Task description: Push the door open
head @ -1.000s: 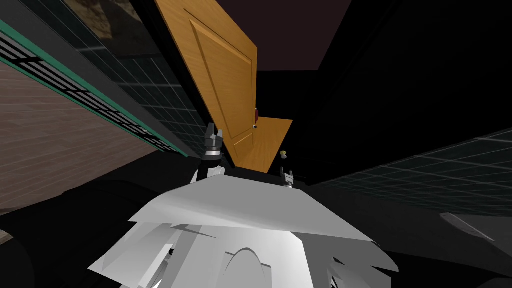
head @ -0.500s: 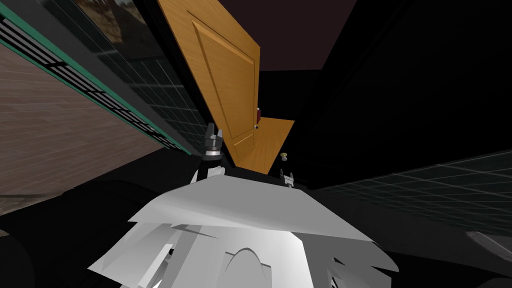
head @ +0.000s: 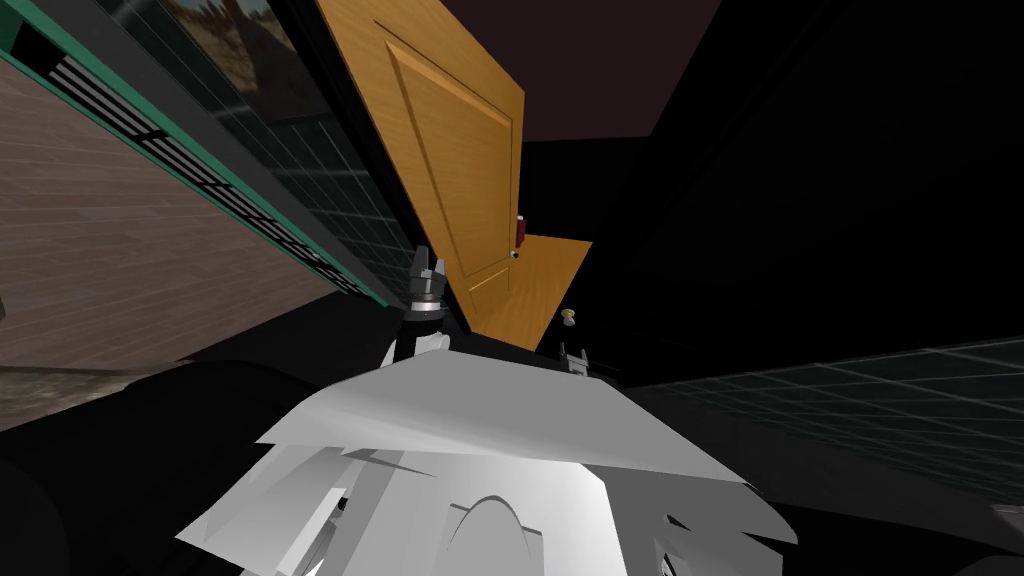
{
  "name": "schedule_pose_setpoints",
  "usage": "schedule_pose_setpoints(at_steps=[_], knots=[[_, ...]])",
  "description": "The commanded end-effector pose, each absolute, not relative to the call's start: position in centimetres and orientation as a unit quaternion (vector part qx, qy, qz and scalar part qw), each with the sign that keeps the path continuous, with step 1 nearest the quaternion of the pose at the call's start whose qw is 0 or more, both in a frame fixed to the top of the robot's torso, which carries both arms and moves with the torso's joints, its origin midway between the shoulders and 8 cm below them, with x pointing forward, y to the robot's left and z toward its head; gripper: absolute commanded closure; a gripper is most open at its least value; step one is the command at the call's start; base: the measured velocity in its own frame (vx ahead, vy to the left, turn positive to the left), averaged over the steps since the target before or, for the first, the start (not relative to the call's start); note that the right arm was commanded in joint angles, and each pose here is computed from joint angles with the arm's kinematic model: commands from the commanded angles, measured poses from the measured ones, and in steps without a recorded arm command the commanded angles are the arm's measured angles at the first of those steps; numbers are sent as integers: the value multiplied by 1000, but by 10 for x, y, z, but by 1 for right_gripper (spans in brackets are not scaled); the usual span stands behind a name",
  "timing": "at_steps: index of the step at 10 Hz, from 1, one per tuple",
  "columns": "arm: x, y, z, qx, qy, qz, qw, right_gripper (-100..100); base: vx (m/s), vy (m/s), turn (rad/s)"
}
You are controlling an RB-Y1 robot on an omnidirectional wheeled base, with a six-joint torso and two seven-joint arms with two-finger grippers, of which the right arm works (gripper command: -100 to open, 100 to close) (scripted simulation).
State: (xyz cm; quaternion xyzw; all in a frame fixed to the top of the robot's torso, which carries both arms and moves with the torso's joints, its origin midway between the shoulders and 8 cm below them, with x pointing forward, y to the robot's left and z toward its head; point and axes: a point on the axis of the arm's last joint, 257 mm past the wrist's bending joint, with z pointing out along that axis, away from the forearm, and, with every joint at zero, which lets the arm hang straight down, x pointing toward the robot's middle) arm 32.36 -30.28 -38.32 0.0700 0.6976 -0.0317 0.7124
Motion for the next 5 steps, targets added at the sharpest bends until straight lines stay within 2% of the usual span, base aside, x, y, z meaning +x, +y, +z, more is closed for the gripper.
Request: schedule_pose_setpoints(at_steps=[1,3,5], knots=[[321,-304,-389,58,703,-46,708,-100,29,-41,96],[319,-304,-389,57,704,-47,707,-100,20,-33,44],[322,-307,-390,57,704,-50,706,-100,146,-5,19]])
